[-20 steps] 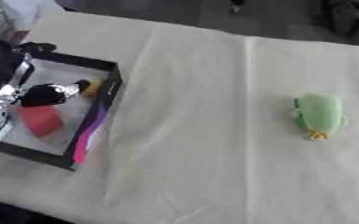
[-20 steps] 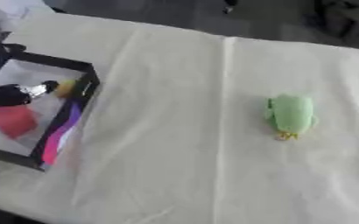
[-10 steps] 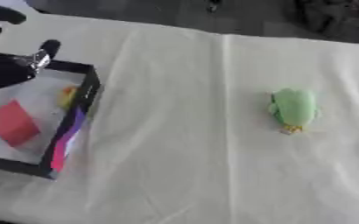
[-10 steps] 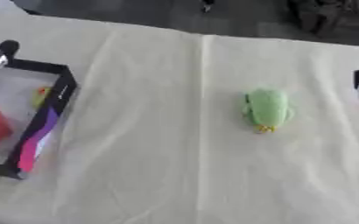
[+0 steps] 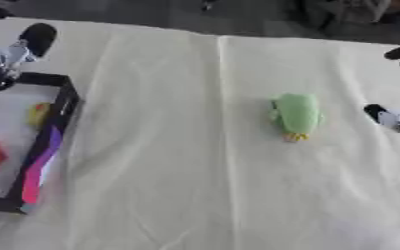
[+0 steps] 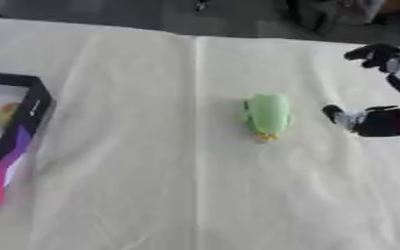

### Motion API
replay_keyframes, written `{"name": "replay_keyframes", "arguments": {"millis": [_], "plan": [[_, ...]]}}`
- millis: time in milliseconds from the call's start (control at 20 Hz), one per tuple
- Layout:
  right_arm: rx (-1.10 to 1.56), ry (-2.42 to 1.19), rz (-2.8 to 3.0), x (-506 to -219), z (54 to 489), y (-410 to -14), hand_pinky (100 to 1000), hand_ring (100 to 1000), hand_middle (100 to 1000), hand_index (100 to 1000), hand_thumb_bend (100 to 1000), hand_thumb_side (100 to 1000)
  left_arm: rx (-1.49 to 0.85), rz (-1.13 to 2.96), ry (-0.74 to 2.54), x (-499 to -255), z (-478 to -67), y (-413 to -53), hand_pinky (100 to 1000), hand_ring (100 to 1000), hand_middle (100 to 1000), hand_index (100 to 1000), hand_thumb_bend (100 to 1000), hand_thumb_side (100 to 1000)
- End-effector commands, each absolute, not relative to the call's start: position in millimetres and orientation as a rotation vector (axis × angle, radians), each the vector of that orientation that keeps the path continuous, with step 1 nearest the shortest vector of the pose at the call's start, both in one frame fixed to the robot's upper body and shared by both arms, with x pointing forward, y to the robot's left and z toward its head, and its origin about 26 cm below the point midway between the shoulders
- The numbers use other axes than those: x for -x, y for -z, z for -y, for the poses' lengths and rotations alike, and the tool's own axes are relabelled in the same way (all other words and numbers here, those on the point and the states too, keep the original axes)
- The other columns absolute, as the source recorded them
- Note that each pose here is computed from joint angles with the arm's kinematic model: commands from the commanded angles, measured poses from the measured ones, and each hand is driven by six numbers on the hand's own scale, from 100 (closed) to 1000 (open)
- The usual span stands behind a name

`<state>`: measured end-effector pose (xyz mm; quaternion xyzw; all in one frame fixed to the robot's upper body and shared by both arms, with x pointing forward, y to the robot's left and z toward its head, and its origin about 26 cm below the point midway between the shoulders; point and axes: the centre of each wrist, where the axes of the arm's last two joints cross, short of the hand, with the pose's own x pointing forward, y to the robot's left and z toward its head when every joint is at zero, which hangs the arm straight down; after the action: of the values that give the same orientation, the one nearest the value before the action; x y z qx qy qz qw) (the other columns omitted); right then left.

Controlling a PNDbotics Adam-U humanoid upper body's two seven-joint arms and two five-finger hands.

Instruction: Pick up the objects with one hand, pass them to the other hand, and then place them into the box on the other side of the table.

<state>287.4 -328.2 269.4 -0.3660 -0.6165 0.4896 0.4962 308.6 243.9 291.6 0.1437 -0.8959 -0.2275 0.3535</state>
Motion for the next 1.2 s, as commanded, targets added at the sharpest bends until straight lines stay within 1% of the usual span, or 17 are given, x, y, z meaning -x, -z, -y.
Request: {"name": "replay_keyframes", "arguments": {"millis": [50, 150, 350, 800, 1000, 1200], "plan": [[0.898, -1.312, 1.399, -284.3, 326.4, -282.6, 948, 918, 935, 920, 440, 211, -0.294, 2.378, 0.615, -304.7, -236.6, -300.6, 809, 816, 662, 723, 552, 399], [0.907, -1.322, 1.376, -285.0, 324.4, -283.1, 941, 907, 926, 921, 460, 183, -0.256, 2.393, 0.619, -304.9, -233.4, -301.2, 810, 820, 667, 721, 555, 397], [0.950, -1.254, 1.414, -286.8, 318.5, -285.9, 924, 888, 916, 917, 472, 163, -0.201, 2.411, 0.635, -304.9, -227.5, -302.3, 810, 817, 663, 714, 555, 391], [0.973, -1.069, 1.513, -291.2, 299.8, -301.5, 898, 871, 916, 924, 463, 203, -0.145, 2.444, 0.654, -304.5, -218.7, -308.5, 809, 813, 659, 713, 551, 386], [0.973, -1.044, 1.501, -292.8, 293.1, -302.2, 895, 871, 915, 925, 474, 214, -0.136, 2.453, 0.656, -304.3, -216.5, -310.9, 810, 815, 660, 713, 549, 385], [0.965, -1.026, 1.483, -297.1, 290.6, -298.6, 890, 868, 913, 927, 457, 236, -0.129, 2.466, 0.645, -304.0, -214.5, -314.3, 810, 815, 660, 713, 546, 384]]}}
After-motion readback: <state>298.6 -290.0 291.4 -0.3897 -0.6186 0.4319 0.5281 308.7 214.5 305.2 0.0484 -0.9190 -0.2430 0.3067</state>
